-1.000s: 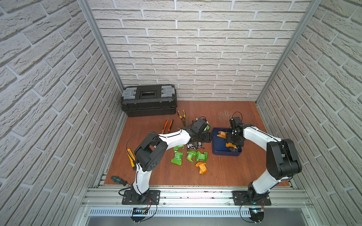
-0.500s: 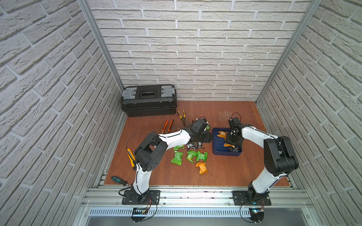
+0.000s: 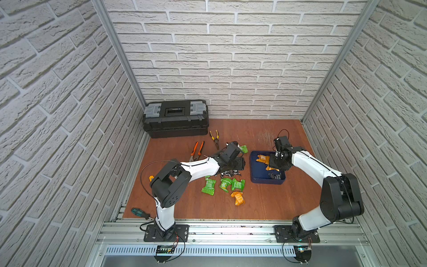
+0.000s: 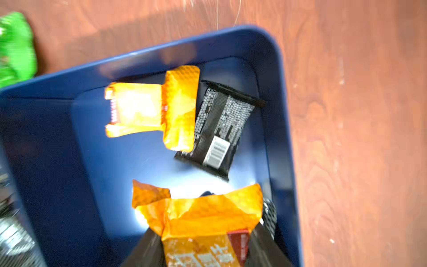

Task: Take the cookies out of the storage box
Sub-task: Pick up the cookie from the storage box, then place the cookie at the center of the board.

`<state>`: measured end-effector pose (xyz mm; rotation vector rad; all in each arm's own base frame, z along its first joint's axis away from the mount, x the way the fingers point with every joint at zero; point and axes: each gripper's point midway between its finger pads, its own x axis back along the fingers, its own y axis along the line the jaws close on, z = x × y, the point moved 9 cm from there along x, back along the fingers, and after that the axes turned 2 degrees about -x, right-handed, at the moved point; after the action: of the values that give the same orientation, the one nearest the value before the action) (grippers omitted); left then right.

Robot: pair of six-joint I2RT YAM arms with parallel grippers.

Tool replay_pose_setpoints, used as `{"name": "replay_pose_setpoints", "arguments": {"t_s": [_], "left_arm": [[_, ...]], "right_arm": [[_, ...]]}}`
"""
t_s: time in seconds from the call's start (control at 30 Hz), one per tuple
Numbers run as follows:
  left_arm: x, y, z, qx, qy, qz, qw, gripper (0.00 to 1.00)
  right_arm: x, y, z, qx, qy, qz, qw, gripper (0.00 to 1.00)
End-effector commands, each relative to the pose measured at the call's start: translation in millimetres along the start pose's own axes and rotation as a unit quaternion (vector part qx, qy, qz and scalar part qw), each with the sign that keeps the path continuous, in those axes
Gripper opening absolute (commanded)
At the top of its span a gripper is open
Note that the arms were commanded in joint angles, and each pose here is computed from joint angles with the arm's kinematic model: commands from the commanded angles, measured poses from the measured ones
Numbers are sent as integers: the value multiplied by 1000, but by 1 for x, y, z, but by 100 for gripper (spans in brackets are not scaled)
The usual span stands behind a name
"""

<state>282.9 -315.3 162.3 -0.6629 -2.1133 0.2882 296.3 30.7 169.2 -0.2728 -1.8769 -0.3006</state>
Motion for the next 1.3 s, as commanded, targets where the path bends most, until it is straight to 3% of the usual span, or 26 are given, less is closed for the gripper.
{"name": "replay_pose_setpoints", "arguments": {"t_s": [0.0, 0.1, 0.23, 0.47, 0.63, 0.83, 1.13, 1.27], "left_arm": [[34, 3, -26, 32, -122, -14, 992, 59], [53, 17, -24, 61, -166, -48, 983, 59], [70, 38, -15, 97, -183, -102, 973, 59], [87, 59, -1, 126, -191, -150, 962, 58], [92, 65, 6, 133, -192, -159, 959, 58], [96, 68, 9, 135, -192, -169, 957, 58], [97, 70, 12, 136, -187, -170, 958, 57], [95, 70, 12, 136, -185, -167, 959, 56]], "right_arm": [[28, 11, -3, 25, -21, -26, 999, 29], [43, 33, -4, 53, -31, -52, 997, 29], [49, 76, -1, 106, -33, -70, 991, 29], [27, 141, -3, 126, -13, -82, 989, 24], [6, 178, -10, 131, -13, -53, 990, 24], [-29, 189, -18, 121, 4, 14, 993, 25], [-50, 185, -21, 124, -4, 57, 991, 27], [-61, 185, -21, 122, 15, 53, 991, 36]]}}
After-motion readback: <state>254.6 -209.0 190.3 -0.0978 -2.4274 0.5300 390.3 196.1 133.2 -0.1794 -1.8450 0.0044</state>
